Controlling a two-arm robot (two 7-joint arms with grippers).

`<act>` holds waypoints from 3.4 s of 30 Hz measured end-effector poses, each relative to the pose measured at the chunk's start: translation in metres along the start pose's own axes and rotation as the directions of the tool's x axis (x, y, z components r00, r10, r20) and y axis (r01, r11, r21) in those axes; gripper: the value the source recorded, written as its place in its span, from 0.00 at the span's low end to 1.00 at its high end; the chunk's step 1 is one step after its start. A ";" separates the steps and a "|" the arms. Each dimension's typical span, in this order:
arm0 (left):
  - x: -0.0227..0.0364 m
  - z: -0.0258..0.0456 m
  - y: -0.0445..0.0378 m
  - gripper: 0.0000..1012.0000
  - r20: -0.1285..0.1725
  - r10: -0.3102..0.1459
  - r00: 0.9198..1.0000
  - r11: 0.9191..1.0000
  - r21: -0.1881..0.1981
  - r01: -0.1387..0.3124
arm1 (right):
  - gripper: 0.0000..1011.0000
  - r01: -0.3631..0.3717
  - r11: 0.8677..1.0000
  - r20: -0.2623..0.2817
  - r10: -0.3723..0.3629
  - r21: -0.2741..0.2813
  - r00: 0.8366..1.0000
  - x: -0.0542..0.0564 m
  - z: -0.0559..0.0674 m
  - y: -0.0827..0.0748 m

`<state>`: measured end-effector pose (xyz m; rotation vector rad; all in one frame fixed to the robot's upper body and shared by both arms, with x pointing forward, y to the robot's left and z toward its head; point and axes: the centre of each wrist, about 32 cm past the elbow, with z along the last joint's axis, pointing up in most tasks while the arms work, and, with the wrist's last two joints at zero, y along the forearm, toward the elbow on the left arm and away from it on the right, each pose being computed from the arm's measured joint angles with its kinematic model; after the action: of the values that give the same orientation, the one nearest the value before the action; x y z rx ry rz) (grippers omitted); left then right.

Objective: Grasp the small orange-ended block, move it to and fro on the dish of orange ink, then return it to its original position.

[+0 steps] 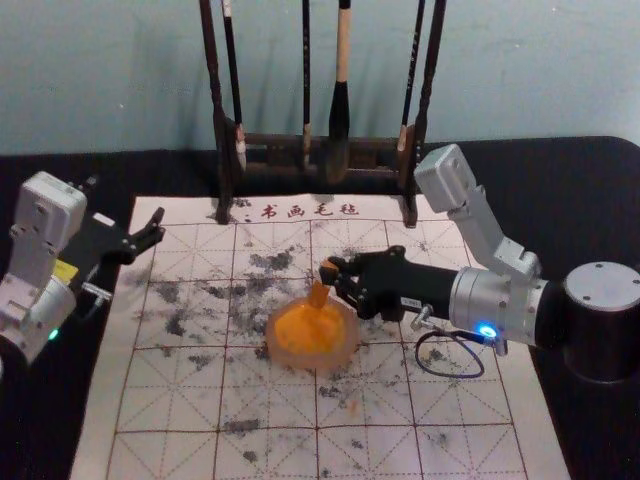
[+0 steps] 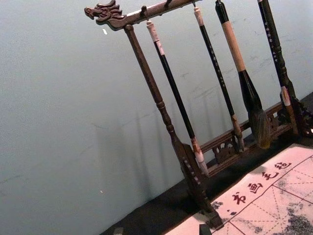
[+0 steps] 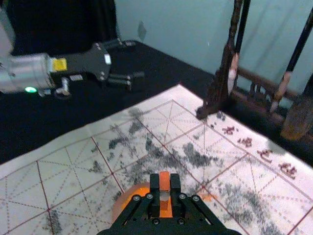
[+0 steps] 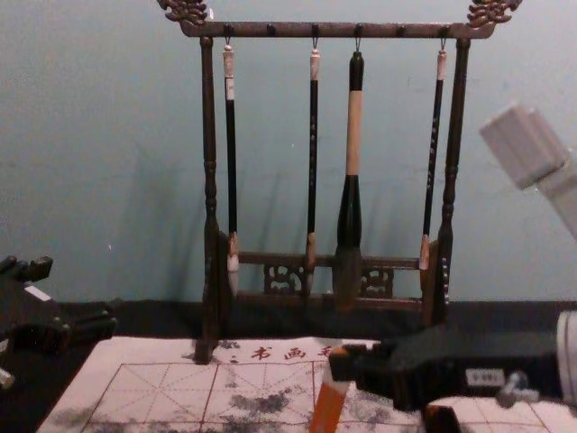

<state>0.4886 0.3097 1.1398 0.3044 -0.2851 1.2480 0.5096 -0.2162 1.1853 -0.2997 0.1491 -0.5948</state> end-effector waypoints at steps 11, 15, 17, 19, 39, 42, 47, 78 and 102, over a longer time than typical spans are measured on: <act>0.0000 0.0000 0.0000 0.99 0.000 0.000 1.000 1.000 0.000 0.000 | 0.11 -0.011 0.997 0.074 0.005 0.076 0.997 0.003 0.024 -0.027; 0.0000 0.0000 0.0000 0.99 0.000 0.000 1.000 1.000 0.000 0.000 | 0.11 0.015 0.995 0.067 -0.021 0.097 0.997 0.002 0.029 -0.040; 0.0000 0.0000 0.0000 0.99 0.000 0.000 1.000 1.000 0.000 0.000 | 0.11 0.034 0.994 0.054 -0.040 0.100 0.998 0.001 0.029 -0.048; 0.0000 0.0000 0.0000 0.99 0.000 0.000 1.000 1.000 0.000 0.000 | 0.11 0.061 0.993 0.035 -0.064 0.101 0.997 -0.001 0.028 -0.057; 0.0000 0.0000 0.0000 0.99 0.000 0.000 1.000 1.000 0.000 0.000 | 0.11 0.217 0.976 -0.090 -0.215 0.013 0.973 -0.017 -0.003 -0.087; 0.0000 0.0000 0.0000 0.99 0.000 0.000 1.000 1.000 0.000 0.000 | 0.11 0.221 0.975 -0.101 -0.219 0.010 0.970 -0.017 -0.004 -0.085; 0.0000 0.0000 0.0000 0.99 0.000 0.000 1.000 1.000 0.000 0.000 | 0.11 0.226 0.974 -0.110 -0.225 0.003 0.968 -0.017 -0.006 -0.080; 0.0000 0.0000 0.0000 0.99 0.000 0.000 1.000 1.000 0.000 0.000 | 0.11 0.242 0.970 -0.129 -0.242 -0.016 0.962 -0.013 -0.008 -0.064; 0.0000 0.0000 0.0000 0.99 0.000 0.000 1.000 1.000 0.000 0.000 | 0.11 0.262 0.965 -0.141 -0.262 -0.025 0.955 -0.013 -0.013 -0.060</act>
<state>0.4886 0.3097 1.1398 0.3044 -0.2851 1.2480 0.4646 -0.2594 1.1932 -0.2842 0.2519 -0.8805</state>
